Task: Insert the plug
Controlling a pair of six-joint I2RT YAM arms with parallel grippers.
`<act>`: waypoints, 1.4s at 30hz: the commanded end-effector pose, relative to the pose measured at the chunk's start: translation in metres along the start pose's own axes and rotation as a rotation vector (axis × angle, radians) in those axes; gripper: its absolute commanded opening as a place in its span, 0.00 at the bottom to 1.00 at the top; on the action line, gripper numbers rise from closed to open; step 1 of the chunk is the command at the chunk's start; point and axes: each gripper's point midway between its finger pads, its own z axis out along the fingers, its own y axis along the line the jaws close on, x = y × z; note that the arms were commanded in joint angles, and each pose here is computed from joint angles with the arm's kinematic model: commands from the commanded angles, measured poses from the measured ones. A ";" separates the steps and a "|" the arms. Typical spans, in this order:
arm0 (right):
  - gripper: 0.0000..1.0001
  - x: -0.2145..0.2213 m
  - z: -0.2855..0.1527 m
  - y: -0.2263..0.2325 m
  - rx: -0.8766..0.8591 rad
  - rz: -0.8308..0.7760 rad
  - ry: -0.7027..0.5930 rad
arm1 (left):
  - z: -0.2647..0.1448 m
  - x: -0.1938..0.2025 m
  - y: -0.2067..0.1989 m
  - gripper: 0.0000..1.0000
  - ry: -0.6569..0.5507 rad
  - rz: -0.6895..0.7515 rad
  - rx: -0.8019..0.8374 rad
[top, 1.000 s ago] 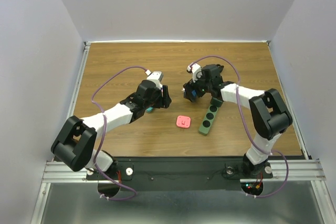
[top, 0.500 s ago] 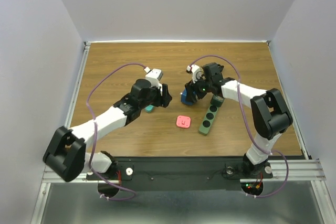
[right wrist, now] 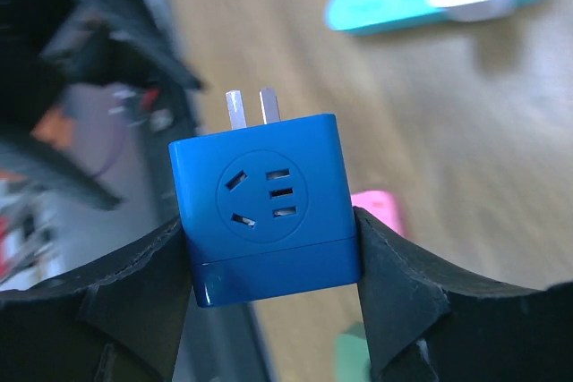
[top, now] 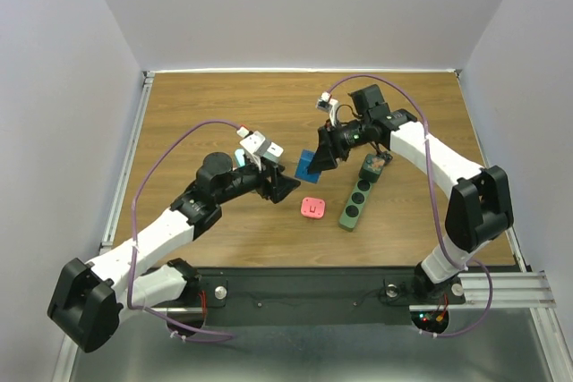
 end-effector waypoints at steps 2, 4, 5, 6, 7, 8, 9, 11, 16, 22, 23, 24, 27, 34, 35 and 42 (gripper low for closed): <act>0.00 -0.008 -0.022 0.068 -0.284 0.020 -0.004 | -0.005 -0.016 -0.028 0.79 -0.063 0.020 0.137; 0.00 -0.008 -0.026 0.078 -0.338 0.009 -0.006 | -0.003 -0.014 -0.029 0.79 -0.056 0.014 0.153; 0.00 -0.007 -0.028 0.082 -0.357 0.003 -0.008 | -0.001 -0.012 -0.028 0.79 -0.047 0.009 0.154; 0.01 -0.007 -0.029 0.085 -0.368 -0.004 -0.009 | -0.001 -0.013 -0.029 0.79 -0.049 0.010 0.156; 0.00 -0.006 -0.029 0.086 -0.370 -0.004 -0.005 | 0.001 -0.011 -0.028 0.79 -0.044 0.005 0.154; 0.00 -0.004 -0.029 0.086 -0.372 0.000 -0.001 | 0.001 -0.011 -0.028 0.79 -0.043 0.004 0.161; 0.00 -0.003 -0.029 0.085 -0.376 0.002 0.002 | 0.002 -0.012 -0.029 0.79 -0.047 0.000 0.167; 0.00 0.001 -0.029 0.088 -0.393 0.000 0.011 | 0.003 -0.013 -0.031 0.79 -0.053 -0.003 0.178; 0.00 0.008 -0.025 0.093 -0.405 -0.020 0.039 | 0.010 -0.013 -0.034 0.79 -0.048 -0.026 0.220; 0.00 0.006 -0.028 0.102 -0.439 -0.057 0.036 | 0.020 -0.008 -0.039 0.79 -0.039 -0.075 0.275; 0.01 0.006 -0.028 0.103 -0.445 -0.058 0.034 | 0.020 -0.005 -0.040 0.79 -0.029 -0.091 0.286; 0.00 0.006 -0.029 0.105 -0.452 -0.064 0.032 | 0.020 -0.008 -0.042 0.79 -0.041 -0.090 0.300; 0.00 0.007 -0.030 0.108 -0.468 -0.071 0.028 | 0.020 -0.007 -0.048 0.73 -0.048 -0.104 0.340; 0.00 0.008 -0.031 0.110 -0.486 -0.088 0.020 | 0.018 0.001 -0.061 0.22 -0.023 -0.140 0.439; 0.00 0.007 -0.032 0.111 -0.489 -0.095 0.017 | 0.017 0.003 -0.062 0.17 -0.018 -0.151 0.447; 0.21 0.006 -0.025 0.099 -0.439 -0.105 0.029 | 0.017 0.002 -0.056 0.00 -0.023 -0.248 0.396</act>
